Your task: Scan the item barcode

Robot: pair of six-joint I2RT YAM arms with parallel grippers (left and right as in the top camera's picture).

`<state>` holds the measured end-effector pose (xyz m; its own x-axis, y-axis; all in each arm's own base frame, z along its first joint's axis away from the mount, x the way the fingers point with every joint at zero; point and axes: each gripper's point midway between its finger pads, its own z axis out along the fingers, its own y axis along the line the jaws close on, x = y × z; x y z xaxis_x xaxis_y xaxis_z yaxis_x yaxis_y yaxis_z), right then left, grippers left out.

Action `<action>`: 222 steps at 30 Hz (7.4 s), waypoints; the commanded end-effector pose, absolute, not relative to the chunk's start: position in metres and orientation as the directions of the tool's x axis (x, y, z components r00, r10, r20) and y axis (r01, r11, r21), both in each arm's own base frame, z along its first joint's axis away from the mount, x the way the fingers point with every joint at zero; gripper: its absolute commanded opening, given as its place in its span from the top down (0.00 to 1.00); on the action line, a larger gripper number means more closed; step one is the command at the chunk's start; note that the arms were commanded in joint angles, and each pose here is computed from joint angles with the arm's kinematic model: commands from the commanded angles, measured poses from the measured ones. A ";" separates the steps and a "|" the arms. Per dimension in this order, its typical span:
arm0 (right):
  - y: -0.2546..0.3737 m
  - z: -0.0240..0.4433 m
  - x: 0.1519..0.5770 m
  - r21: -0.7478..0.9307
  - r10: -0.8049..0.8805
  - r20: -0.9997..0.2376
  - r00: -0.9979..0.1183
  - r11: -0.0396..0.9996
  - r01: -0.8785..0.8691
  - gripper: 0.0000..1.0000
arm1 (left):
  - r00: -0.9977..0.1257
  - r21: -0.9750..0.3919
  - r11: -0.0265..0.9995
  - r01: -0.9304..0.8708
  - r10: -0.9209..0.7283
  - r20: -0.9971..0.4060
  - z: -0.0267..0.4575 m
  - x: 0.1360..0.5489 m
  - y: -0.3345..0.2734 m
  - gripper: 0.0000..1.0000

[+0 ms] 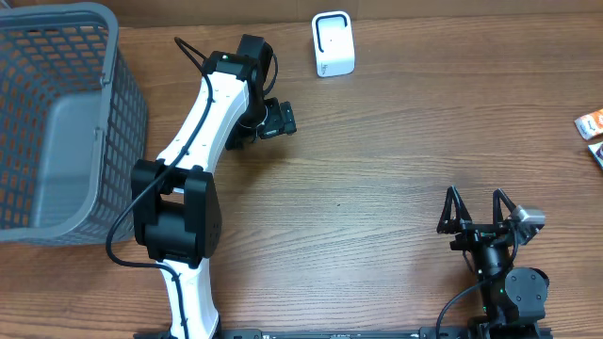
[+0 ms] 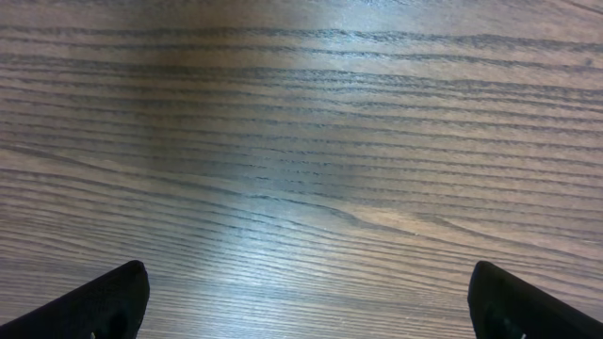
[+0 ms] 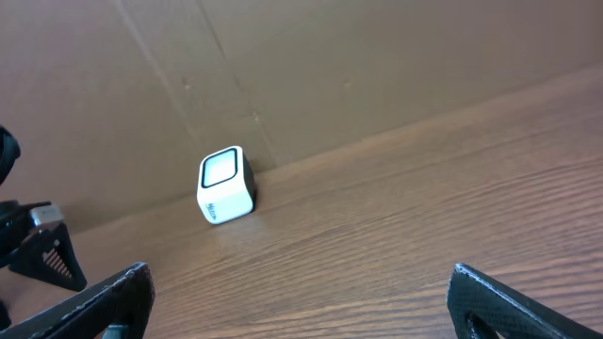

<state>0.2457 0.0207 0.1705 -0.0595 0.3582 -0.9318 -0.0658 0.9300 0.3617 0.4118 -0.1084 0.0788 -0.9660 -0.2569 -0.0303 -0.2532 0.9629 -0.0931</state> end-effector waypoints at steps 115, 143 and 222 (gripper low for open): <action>0.026 0.169 0.245 0.177 0.173 -0.984 -0.044 0.979 -0.105 0.00 | -0.236 0.084 0.972 0.220 0.136 -0.962 0.156 0.253 -0.044 0.00; 0.026 0.169 0.245 0.177 0.173 -0.984 -0.043 0.979 -0.104 0.00 | -0.016 0.118 0.978 0.171 0.123 -0.992 0.166 0.244 -0.032 0.00; 0.026 0.169 0.245 0.177 0.173 -0.984 -0.044 0.979 -0.105 0.00 | -0.072 -0.077 0.994 -0.072 -0.082 -0.994 0.156 0.246 0.013 0.00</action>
<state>0.2453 0.0242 0.1708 -0.0483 0.1740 -0.9836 -0.0959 0.9793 0.1780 0.2462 0.0082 0.1554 -0.0819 -0.0657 -0.9945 -0.0469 0.9970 -0.0620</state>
